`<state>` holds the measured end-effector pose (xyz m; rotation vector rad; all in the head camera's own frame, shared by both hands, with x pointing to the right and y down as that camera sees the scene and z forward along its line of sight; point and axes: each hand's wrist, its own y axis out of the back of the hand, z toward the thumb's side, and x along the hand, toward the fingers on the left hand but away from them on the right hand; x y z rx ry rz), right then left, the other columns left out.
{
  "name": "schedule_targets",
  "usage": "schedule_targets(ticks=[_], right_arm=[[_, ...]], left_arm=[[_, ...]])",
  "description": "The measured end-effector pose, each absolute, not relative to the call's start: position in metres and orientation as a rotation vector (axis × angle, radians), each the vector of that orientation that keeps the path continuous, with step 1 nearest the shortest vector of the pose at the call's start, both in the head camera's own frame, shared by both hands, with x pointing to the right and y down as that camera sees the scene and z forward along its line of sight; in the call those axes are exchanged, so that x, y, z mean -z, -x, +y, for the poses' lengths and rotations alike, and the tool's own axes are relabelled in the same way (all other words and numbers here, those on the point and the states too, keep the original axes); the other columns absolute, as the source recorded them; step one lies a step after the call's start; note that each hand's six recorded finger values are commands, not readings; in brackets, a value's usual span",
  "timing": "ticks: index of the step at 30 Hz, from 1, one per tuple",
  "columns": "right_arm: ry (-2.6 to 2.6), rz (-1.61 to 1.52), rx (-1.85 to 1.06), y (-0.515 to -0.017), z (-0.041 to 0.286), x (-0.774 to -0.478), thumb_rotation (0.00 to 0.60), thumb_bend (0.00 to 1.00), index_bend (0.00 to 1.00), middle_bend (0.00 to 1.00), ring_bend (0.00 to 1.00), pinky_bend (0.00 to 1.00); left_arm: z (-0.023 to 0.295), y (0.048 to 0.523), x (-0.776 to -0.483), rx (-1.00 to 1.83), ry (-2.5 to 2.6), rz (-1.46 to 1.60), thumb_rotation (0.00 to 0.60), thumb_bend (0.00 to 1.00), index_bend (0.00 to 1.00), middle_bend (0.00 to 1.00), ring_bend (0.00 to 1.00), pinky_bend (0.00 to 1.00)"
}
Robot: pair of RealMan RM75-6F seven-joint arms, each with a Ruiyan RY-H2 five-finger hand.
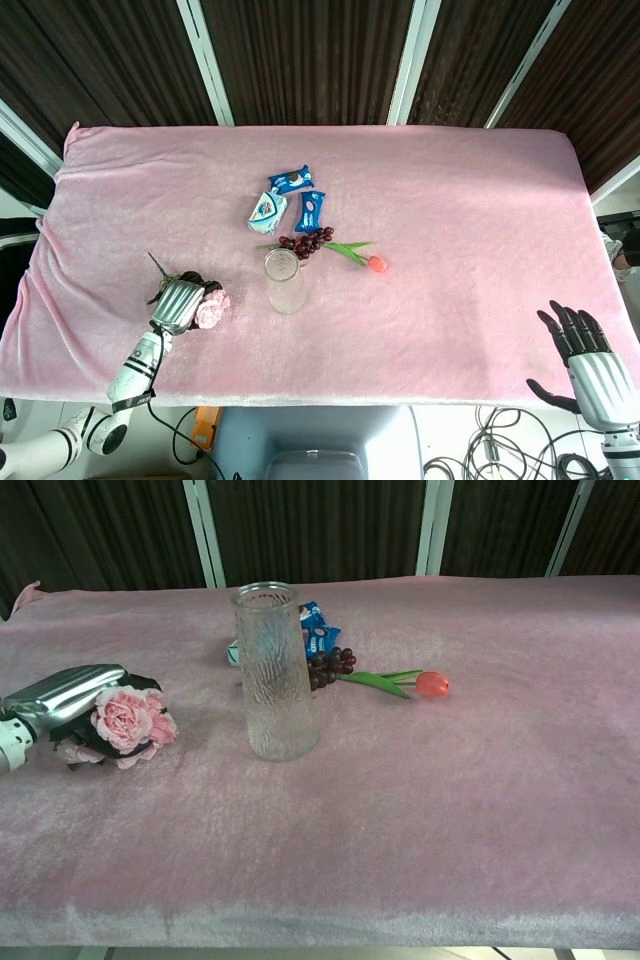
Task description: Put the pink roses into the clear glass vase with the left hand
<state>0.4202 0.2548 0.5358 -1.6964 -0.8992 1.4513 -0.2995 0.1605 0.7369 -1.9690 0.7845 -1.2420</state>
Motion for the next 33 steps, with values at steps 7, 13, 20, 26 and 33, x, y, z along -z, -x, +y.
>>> schedule_targets(ticks=[7,13,20,26,33], right_arm=[[1.706,-0.884,-1.451,-0.417,0.256,-0.538,0.6,0.3,0.0,0.0,0.0,0.0],[1.716,-0.864,-1.452,-0.414,0.258,-0.541,0.6,0.3,0.0,0.0,0.0,0.0],[1.726,-0.847,-1.452,-0.41,0.258,-0.545,0.6,0.3,0.0,0.0,0.0,0.0],[1.737,-0.827,-1.453,-0.406,0.258,-0.549,0.6,0.3,0.0,0.0,0.0,0.0],[1.724,-0.889,-1.453,-0.414,0.253,-0.542,0.6,0.3,0.0,0.0,0.0,0.0]], left_arm=[[0.145,0.303,-0.683,0.997,1.933,1.063,0.6,0.62,0.72,0.8,0.64,0.62],[0.138,0.295,-0.625,0.824,2.025,1.305,0.6,0.66,0.72,0.85,0.71,0.79],[0.126,0.275,-0.531,0.615,2.238,1.574,0.6,0.65,0.72,0.85,0.72,0.8],[0.099,0.259,-0.45,0.432,2.453,1.733,0.6,0.65,0.72,0.86,0.72,0.8],[0.067,0.216,-0.432,0.297,2.701,1.73,0.6,0.64,0.72,0.86,0.72,0.81]])
